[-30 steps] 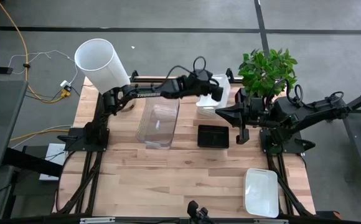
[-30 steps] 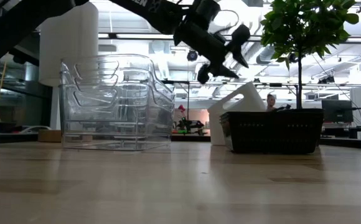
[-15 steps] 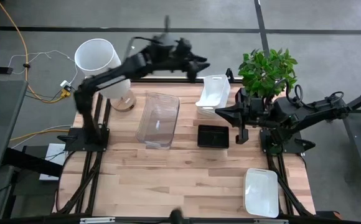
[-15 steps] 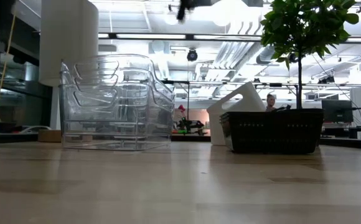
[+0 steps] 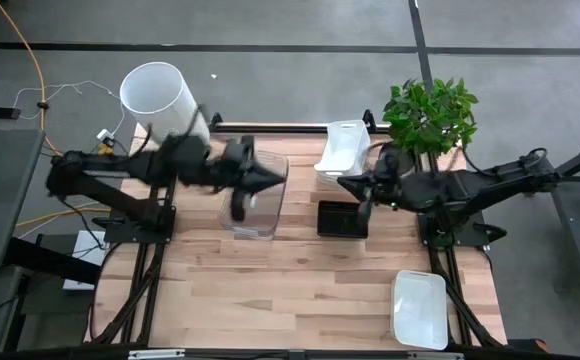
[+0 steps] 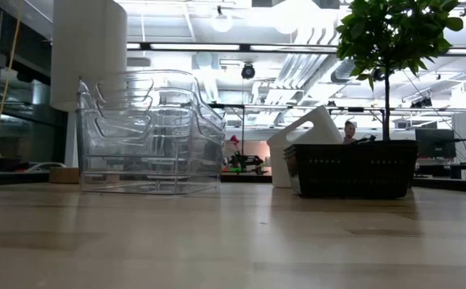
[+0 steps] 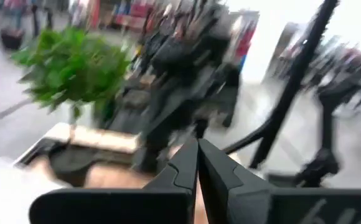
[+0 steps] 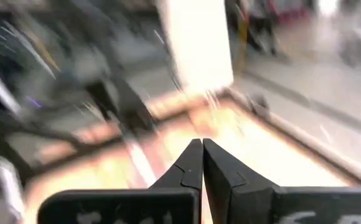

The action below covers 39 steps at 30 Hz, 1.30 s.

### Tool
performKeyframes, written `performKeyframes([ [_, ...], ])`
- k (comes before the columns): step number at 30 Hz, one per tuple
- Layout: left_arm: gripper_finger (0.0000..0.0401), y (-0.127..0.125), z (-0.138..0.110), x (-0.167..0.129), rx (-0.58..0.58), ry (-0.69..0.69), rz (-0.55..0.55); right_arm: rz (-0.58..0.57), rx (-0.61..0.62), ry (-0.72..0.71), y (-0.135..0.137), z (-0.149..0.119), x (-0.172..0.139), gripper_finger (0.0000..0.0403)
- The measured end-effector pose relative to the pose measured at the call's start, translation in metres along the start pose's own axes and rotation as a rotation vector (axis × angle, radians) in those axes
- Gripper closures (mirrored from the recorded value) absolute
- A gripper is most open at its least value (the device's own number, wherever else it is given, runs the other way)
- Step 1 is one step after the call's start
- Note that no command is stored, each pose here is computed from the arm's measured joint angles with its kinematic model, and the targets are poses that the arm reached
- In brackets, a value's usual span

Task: Stack baskets by color
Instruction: Stack the left white bin on top of the top white bin

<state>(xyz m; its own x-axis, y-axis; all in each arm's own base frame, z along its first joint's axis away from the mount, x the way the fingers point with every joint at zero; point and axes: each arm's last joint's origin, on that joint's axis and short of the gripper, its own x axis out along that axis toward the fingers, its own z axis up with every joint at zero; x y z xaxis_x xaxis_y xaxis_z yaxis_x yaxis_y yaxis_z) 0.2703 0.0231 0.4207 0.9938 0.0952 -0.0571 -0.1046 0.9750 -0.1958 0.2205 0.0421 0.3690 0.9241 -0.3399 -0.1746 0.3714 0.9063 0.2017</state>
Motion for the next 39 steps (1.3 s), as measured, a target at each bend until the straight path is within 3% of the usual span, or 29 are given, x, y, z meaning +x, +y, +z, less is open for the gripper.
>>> performKeyframes([
  [6, 0.0401, -0.020, -0.032, -0.032, -0.061, -0.259, -0.083, -0.396, 0.127, 0.272, -0.026, -0.045, 0.015, 0.0403],
  [10, 0.0401, -0.023, -0.037, -0.044, -0.085, -0.320, -0.048, -0.662, 0.160, 0.395, -0.051, -0.065, 0.019, 0.0403],
  [13, 0.0401, -0.025, -0.036, -0.049, -0.090, -0.331, -0.047, -0.788, 0.155, 0.477, -0.068, -0.074, 0.030, 0.0403],
  [24, 0.0401, -0.025, -0.036, -0.049, -0.092, -0.325, -0.048, -0.877, 0.133, 0.619, -0.113, -0.096, 0.092, 0.0403],
  [29, 0.0401, -0.025, -0.036, -0.049, -0.092, -0.325, -0.048, -0.799, 0.162, 0.622, -0.122, -0.102, 0.115, 0.0403],
  [39, 0.0401, -0.025, -0.036, -0.049, -0.089, -0.325, -0.047, -0.755, 0.146, 0.514, -0.115, -0.085, 0.109, 0.0403],
])
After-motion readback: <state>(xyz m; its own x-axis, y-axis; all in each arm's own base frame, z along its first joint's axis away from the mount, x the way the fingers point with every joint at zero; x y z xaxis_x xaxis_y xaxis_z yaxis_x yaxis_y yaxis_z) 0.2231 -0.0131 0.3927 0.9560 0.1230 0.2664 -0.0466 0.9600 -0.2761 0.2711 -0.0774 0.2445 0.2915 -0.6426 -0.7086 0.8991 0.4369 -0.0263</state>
